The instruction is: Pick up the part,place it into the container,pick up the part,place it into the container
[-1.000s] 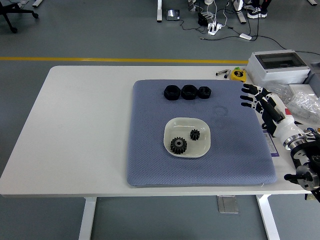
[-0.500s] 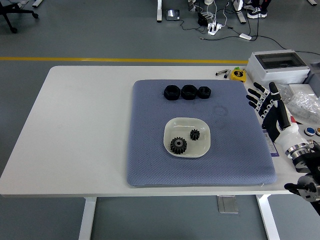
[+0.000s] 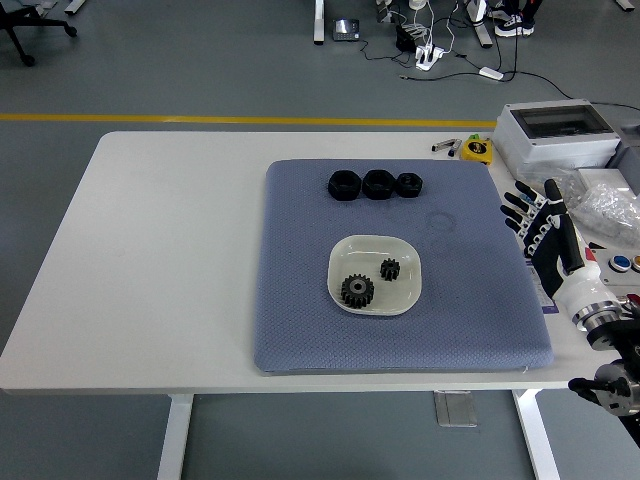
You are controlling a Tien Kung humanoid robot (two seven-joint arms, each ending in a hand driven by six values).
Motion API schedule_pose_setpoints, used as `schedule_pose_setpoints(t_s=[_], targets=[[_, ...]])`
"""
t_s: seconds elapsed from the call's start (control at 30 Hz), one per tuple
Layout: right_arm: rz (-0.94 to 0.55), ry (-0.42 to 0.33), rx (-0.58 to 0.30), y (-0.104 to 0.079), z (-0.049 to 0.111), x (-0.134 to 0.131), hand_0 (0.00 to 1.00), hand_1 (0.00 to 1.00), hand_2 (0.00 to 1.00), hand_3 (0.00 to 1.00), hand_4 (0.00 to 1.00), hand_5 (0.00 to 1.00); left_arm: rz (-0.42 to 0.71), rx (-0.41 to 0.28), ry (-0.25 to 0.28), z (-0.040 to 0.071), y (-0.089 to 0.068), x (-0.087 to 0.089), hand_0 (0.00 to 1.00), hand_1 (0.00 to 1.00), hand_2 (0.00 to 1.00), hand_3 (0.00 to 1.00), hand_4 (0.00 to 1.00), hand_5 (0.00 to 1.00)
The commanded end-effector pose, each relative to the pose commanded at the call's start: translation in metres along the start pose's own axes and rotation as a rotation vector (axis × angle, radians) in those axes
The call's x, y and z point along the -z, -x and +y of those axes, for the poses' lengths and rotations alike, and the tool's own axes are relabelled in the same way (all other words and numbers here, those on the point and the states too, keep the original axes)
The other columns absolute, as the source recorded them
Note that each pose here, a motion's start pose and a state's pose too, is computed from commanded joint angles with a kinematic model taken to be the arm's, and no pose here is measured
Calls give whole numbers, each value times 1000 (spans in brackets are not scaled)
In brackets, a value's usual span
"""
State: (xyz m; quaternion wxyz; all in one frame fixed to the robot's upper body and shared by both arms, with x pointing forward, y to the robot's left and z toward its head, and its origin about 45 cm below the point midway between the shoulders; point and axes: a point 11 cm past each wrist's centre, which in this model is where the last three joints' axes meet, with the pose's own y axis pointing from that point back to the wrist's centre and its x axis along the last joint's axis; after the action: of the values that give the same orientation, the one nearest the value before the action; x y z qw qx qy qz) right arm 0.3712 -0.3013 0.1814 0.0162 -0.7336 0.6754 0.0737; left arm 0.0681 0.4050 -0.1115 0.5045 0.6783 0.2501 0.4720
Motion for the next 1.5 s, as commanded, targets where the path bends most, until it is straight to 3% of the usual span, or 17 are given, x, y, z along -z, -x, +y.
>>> schedule_pose_setpoints(t_s=[1.03,1.07,1.43,1.47,1.5], targets=[[-51,8,-36,-9,0,-1,988,896,901,913,998,993,1,0,8,0,-1,-3,694,701,737,644,664,667],[-52,10,-35,-10,0,-1,951,887,899,908,998,987,0,0,8,0,-1,-3,694,701,737,644,664,667],[-61,16,-36,-12,0,-2,915,874,897,907,998,978,-2,-1,12,0,-1,-5,694,701,737,644,664,667],[-60,18,-37,-12,0,-2,850,854,898,906,998,972,-1,-1,11,0,-1,-5,694,701,736,644,664,668],[-59,19,-36,-12,0,-2,850,854,898,906,998,972,-2,-1,11,0,-1,-5,694,701,736,644,664,668]])
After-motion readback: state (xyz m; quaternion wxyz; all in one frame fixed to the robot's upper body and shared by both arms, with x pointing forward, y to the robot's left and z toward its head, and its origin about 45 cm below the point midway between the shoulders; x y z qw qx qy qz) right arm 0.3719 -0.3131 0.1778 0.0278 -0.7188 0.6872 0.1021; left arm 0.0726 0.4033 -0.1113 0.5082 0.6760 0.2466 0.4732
